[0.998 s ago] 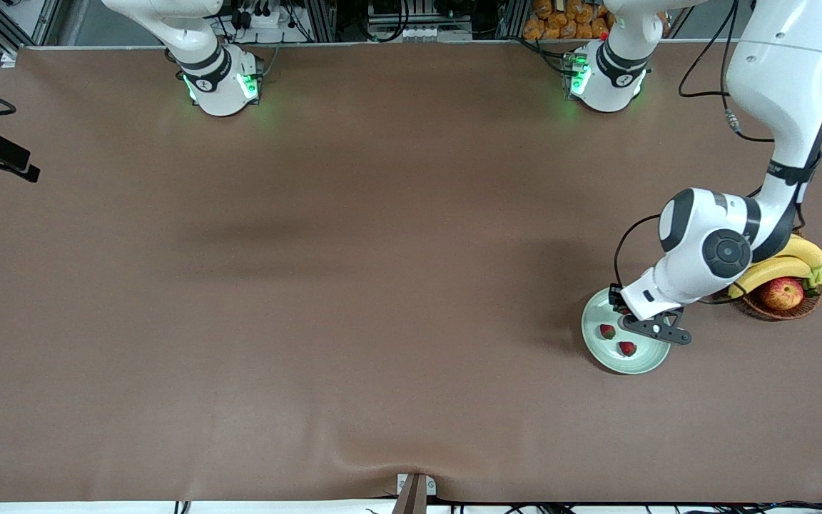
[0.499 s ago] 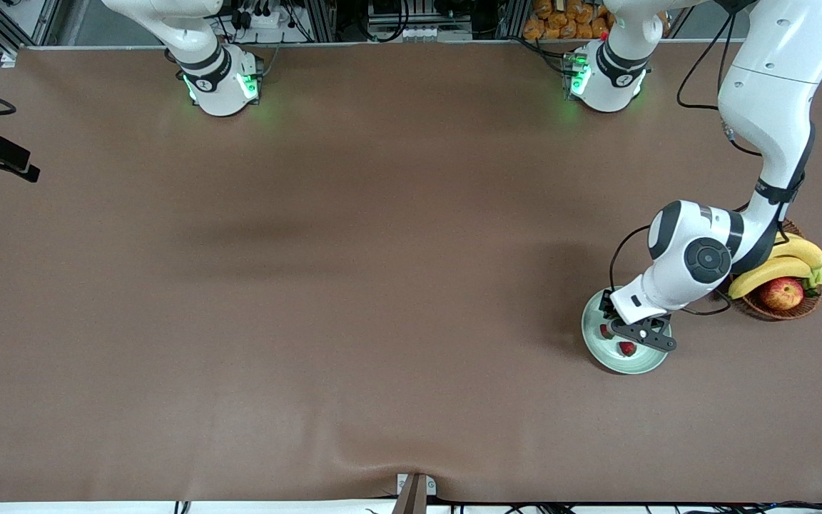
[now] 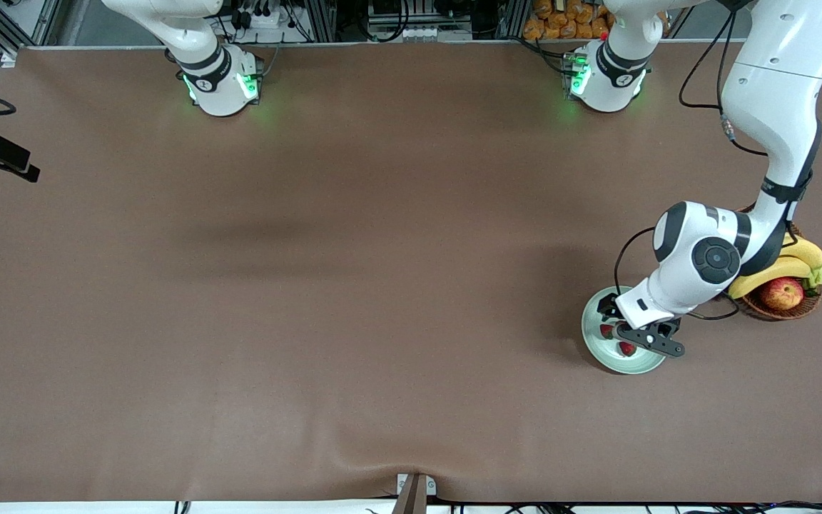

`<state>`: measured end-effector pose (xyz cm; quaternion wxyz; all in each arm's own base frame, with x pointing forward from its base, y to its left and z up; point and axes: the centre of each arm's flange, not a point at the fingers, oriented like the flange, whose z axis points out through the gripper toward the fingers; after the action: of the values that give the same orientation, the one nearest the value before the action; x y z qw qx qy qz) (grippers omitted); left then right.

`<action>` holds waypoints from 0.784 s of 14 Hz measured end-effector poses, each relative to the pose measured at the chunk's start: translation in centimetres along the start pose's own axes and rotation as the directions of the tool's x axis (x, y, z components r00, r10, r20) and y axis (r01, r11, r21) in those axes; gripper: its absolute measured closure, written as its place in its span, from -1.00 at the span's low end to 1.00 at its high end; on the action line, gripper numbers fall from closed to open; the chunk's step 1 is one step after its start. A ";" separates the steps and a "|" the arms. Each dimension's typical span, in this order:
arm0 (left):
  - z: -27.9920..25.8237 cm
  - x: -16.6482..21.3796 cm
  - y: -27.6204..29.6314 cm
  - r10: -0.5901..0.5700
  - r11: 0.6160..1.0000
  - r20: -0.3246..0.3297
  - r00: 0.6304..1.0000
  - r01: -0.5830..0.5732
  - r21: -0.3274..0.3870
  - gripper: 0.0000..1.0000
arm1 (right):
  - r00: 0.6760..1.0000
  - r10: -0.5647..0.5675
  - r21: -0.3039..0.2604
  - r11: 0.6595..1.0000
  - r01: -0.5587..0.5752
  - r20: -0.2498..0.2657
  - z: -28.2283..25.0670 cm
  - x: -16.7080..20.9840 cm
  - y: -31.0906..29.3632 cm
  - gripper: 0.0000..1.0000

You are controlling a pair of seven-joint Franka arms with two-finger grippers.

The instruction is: Collect all strawberries into plate

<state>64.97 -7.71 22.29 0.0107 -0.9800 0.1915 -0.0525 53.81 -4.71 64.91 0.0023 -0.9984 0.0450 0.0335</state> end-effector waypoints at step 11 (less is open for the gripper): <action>-10.3 4.8 4.4 0.076 0.995 0.003 0.997 -0.076 0.059 -1.00 | 1.000 0.019 0.002 1.000 -0.019 -0.011 -0.6 -0.3 1.0 -1.00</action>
<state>66.63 -13.56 32.83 0.0416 -0.9713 0.2270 -0.0574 53.49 -5.73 65.54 0.0024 -0.9981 0.0547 0.0279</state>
